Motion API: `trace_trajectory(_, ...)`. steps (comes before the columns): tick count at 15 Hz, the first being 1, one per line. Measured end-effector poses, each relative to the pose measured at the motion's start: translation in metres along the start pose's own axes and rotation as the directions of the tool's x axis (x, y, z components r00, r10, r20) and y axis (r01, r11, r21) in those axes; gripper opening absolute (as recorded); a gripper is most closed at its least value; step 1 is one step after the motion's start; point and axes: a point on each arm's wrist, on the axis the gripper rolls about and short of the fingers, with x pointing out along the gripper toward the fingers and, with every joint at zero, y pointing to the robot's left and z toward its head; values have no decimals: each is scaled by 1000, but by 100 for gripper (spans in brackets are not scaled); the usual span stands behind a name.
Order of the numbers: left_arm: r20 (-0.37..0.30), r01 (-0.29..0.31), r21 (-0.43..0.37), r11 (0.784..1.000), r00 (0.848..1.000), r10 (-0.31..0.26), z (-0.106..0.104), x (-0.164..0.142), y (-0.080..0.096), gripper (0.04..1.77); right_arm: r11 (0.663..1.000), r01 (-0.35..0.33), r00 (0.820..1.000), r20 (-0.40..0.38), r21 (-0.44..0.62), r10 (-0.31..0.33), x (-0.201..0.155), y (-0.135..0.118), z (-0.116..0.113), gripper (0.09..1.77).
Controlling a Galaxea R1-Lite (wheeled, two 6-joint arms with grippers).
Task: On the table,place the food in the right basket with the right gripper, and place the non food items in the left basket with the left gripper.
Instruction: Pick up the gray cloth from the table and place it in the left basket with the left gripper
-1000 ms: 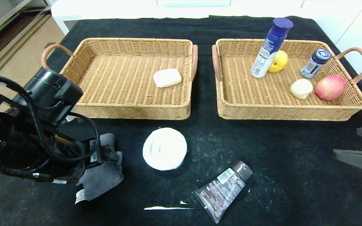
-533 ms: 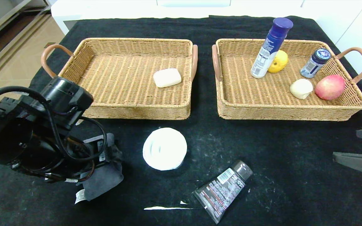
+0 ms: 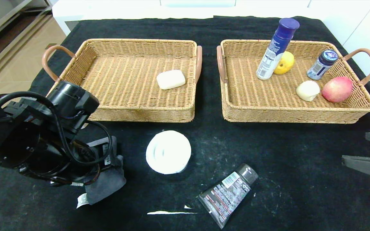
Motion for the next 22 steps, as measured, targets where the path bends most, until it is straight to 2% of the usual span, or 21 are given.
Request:
trace_trajectory(3, -2, -3, 1, 1000, 1000, 3, -1, 0, 0, 80, 1000, 0, 1000, 1, 0, 0, -1, 0, 0, 170)
trace_trajectory(5, -1, -5, 1, 1000, 1000, 5, -1, 0, 1, 25, 1000, 0, 1000, 3, -1, 0, -1, 0, 0, 170)
trace_trajectory(22, 3, -2, -1, 1000, 1000, 2, 0, -1, 1, 26, 1000, -11, 1000, -1, -6, 11, -1, 2, -1, 171)
